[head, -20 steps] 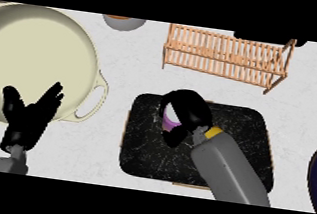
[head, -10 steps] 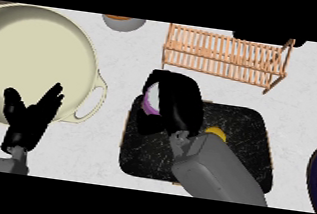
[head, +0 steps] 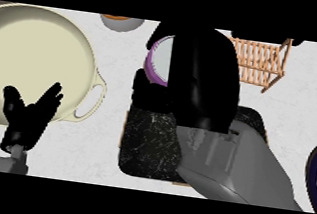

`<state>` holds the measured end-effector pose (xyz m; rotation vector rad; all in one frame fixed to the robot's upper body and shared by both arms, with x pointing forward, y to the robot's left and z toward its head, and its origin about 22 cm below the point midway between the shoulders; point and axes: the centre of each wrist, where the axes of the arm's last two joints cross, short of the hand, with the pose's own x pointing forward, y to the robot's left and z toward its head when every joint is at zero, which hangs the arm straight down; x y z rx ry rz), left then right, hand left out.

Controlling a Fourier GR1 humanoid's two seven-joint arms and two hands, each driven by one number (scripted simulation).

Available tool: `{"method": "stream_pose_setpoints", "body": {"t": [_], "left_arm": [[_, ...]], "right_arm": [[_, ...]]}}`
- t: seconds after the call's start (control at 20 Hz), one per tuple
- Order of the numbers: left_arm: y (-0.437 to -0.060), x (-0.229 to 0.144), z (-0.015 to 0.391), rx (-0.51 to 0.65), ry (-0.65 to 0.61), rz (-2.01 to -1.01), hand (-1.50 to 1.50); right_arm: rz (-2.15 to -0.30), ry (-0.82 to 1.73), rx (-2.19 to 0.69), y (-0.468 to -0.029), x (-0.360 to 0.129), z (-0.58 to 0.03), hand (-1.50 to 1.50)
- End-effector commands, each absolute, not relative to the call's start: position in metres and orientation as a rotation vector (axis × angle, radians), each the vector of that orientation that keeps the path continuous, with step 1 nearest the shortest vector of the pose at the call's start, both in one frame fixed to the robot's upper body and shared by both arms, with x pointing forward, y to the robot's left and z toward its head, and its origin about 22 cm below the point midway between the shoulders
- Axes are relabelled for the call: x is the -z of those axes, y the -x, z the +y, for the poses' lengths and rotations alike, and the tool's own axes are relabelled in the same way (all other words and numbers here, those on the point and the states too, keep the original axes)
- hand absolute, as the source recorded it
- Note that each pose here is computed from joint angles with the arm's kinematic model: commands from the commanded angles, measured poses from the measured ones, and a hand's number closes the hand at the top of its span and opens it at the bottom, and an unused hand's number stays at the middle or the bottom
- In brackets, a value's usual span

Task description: Pick the can from the tray and place it in the tiered shelf

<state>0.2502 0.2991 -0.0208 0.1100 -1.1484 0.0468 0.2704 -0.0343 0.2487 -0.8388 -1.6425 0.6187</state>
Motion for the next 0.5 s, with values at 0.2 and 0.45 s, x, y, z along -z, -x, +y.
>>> {"method": "stream_pose_setpoints", "body": {"t": [0.2,0.45], "left_arm": [[-0.266,0.021,0.298,-0.064,-0.095,-1.091,0.0],[-0.243,0.034,0.275,-0.025,-0.09,-1.117,0.0]], "right_arm": [[-1.558,0.93,-0.454,-0.286,-0.329,-0.066,1.5],[-1.565,0.964,-0.38,-0.323,-0.349,-0.098,1.5]]}}
